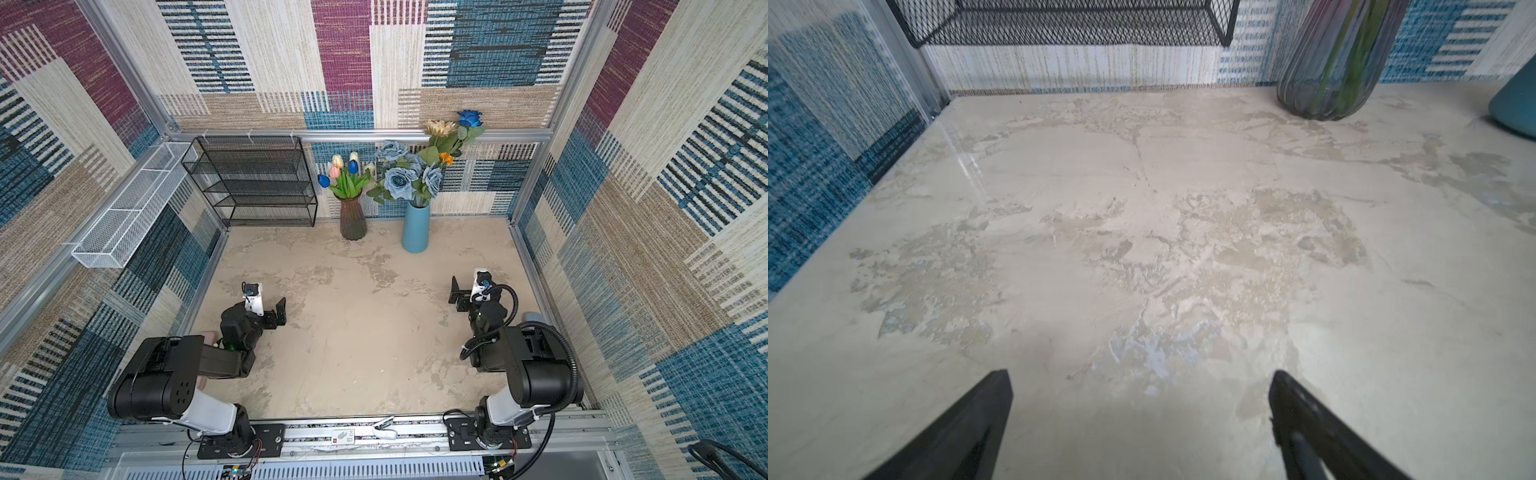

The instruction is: Arrange the flowers into the vase

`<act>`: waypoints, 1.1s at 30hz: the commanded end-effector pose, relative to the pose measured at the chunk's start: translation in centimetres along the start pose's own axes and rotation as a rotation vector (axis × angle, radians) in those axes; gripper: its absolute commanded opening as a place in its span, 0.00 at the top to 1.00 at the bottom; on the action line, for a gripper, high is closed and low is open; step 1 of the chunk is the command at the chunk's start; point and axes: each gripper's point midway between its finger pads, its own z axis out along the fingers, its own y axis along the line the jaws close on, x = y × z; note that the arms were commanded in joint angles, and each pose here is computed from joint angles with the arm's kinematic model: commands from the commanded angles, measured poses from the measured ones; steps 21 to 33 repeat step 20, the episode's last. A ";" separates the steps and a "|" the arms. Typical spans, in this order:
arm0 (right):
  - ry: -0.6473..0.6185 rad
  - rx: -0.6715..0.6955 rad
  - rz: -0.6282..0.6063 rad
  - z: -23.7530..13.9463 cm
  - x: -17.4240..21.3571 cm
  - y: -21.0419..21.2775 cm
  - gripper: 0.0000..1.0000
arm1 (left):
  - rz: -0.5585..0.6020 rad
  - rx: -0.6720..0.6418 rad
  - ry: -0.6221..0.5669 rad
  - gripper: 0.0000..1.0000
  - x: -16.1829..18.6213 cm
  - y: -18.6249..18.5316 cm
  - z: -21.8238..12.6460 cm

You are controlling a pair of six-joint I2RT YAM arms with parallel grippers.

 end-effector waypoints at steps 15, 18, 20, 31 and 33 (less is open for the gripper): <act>-0.023 -0.008 0.008 0.0 -0.6 0.1 0.00 | -0.010 0.004 0.072 0.01 -2.1 0.3 3.2; -0.023 -0.008 0.008 0.0 -0.6 0.1 0.00 | -0.009 0.004 0.072 0.01 -2.1 0.3 3.2; -0.023 -0.007 0.008 0.0 -0.6 0.1 0.00 | -0.009 0.002 0.069 0.01 -2.1 0.3 3.1; -0.023 -0.007 0.008 0.0 -0.6 0.1 0.00 | -0.009 0.002 0.069 0.01 -2.1 0.3 3.1; -0.023 -0.007 0.008 0.0 -0.6 0.1 0.00 | -0.009 0.002 0.069 0.01 -2.1 0.3 3.1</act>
